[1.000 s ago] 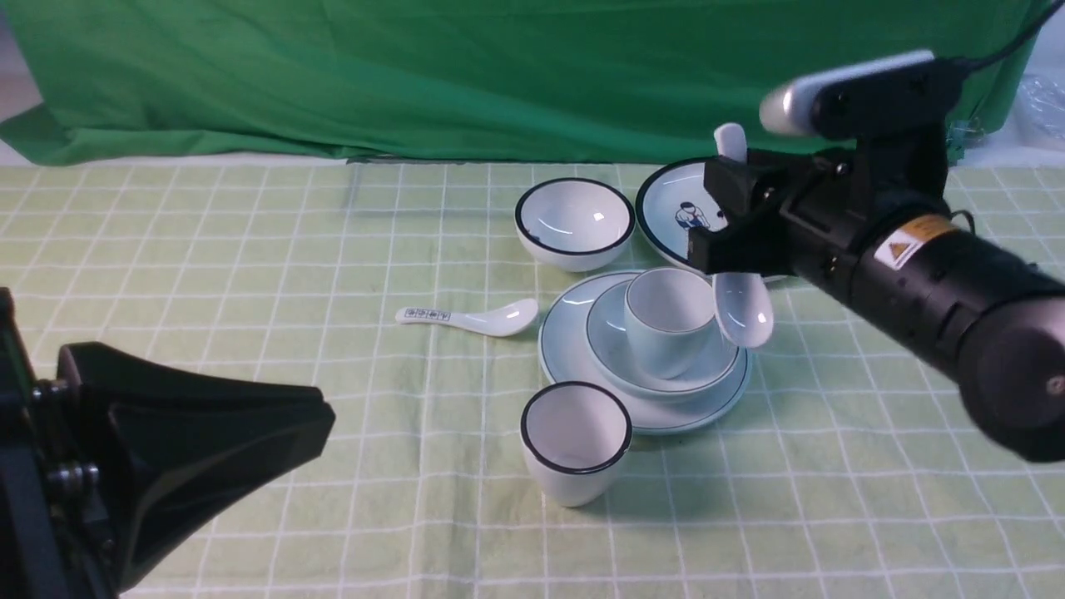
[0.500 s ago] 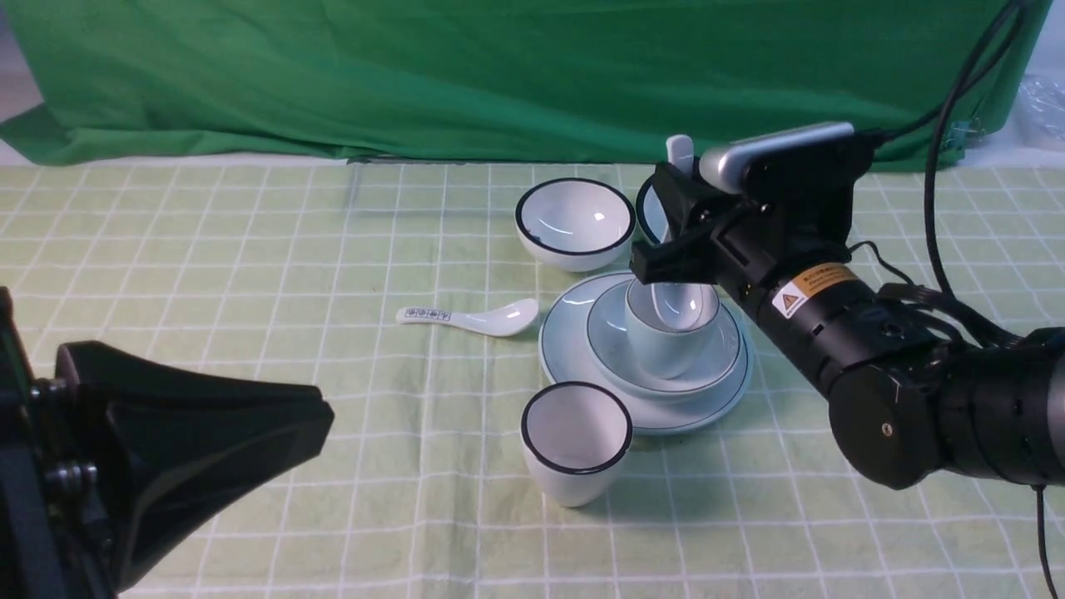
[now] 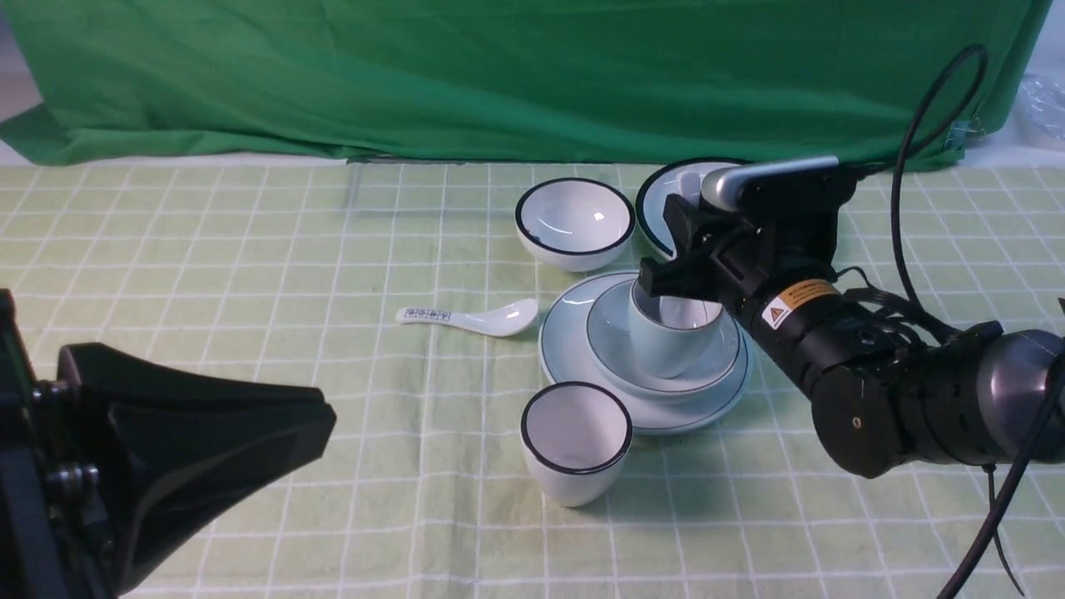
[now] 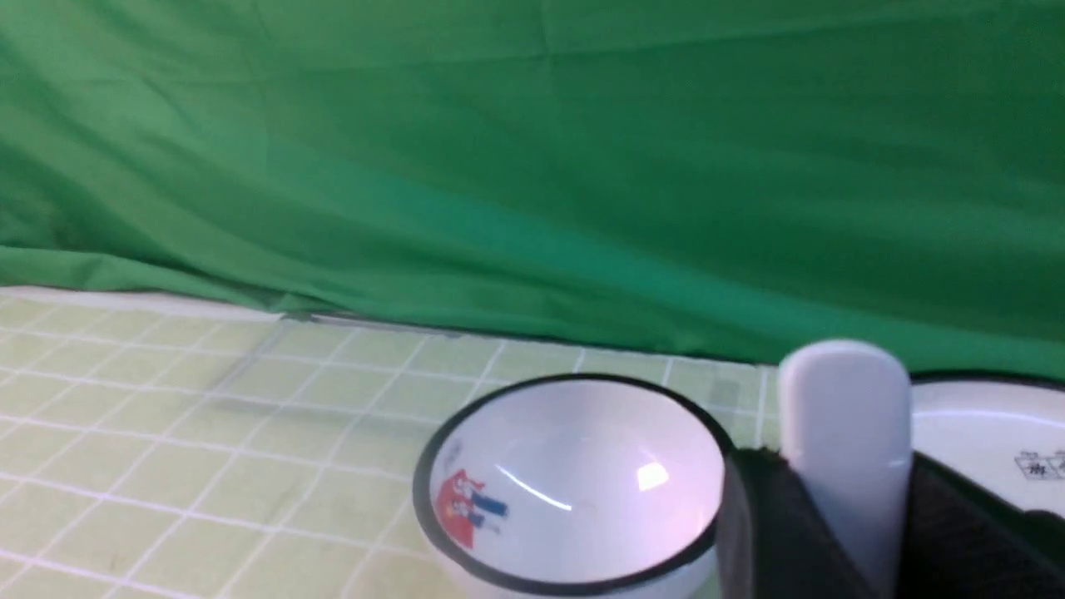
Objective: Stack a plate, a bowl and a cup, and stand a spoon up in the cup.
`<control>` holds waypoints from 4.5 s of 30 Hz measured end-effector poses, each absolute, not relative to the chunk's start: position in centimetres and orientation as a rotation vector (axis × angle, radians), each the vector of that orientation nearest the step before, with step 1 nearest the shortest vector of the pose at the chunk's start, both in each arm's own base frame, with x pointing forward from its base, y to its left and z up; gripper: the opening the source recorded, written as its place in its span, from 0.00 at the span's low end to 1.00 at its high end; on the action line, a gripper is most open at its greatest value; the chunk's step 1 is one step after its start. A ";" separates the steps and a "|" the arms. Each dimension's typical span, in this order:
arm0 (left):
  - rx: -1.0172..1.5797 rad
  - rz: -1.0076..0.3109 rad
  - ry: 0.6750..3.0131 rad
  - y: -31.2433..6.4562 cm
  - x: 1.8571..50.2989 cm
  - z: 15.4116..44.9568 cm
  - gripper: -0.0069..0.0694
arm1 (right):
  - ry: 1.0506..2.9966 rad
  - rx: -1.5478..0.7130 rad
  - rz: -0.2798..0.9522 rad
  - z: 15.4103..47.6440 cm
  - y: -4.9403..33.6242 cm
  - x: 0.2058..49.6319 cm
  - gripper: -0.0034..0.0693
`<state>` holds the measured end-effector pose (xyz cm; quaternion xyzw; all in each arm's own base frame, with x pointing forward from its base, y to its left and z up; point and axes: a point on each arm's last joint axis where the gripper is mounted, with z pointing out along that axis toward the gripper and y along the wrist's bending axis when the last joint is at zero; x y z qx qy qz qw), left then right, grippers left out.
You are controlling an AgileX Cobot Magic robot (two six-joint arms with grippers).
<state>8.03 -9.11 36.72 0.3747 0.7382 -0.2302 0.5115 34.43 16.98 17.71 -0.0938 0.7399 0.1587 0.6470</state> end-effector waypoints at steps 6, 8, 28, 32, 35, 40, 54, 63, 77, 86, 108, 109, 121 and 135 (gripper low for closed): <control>0.903 -0.553 1.776 -9.1 8.0 36.7 0.09 | 1.687 -0.214 0.362 17.2 17.0 34.5 0.41; 0.903 -0.553 1.776 -9.1 8.0 36.7 0.09 | 1.685 -0.210 0.365 17.3 17.0 34.5 0.53; 0.687 -0.524 1.437 -5.0 4.9 29.6 0.09 | 2.089 -0.505 0.407 29.1 10.5 16.5 0.34; 0.679 -0.511 1.452 -5.1 5.2 26.6 0.09 | 2.191 -0.542 0.397 29.1 8.7 13.4 0.13; 0.703 -0.499 1.507 -5.2 5.4 24.3 0.09 | 2.235 -0.563 0.391 29.2 7.8 11.7 0.08; 0.753 -0.474 1.616 -5.2 5.4 20.2 0.09 | 2.197 -0.560 0.404 30.0 6.8 10.1 0.08; 0.876 -0.419 1.729 -5.0 5.0 17.9 0.09 | 2.064 -0.378 0.213 27.8 3.2 8.8 0.07; 0.891 -0.408 1.722 -5.0 5.0 17.8 0.09 | 1.877 -0.203 0.088 17.7 1.0 5.2 0.07; 0.892 -0.408 1.724 -5.0 4.9 17.8 0.09 | 1.873 -0.190 0.097 17.6 1.0 5.2 0.11; 0.892 -0.408 1.724 -5.0 4.9 17.8 0.09 | 1.874 -0.183 0.102 17.6 1.0 5.2 0.15; 0.063 -0.058 1.722 -0.6 5.5 19.0 0.09 | 1.875 -0.177 0.107 17.6 1.0 5.2 0.23; 0.061 -0.060 1.723 -0.6 5.5 19.0 0.09 | 1.875 -0.177 0.107 17.6 1.0 5.2 0.24; 0.046 -0.070 1.723 -0.6 5.5 19.0 0.09 | 1.875 -0.176 0.107 17.6 1.0 5.2 0.28; 0.045 -0.069 1.723 -0.5 5.5 19.0 0.09 | 1.875 -0.176 0.107 17.6 1.0 5.2 0.31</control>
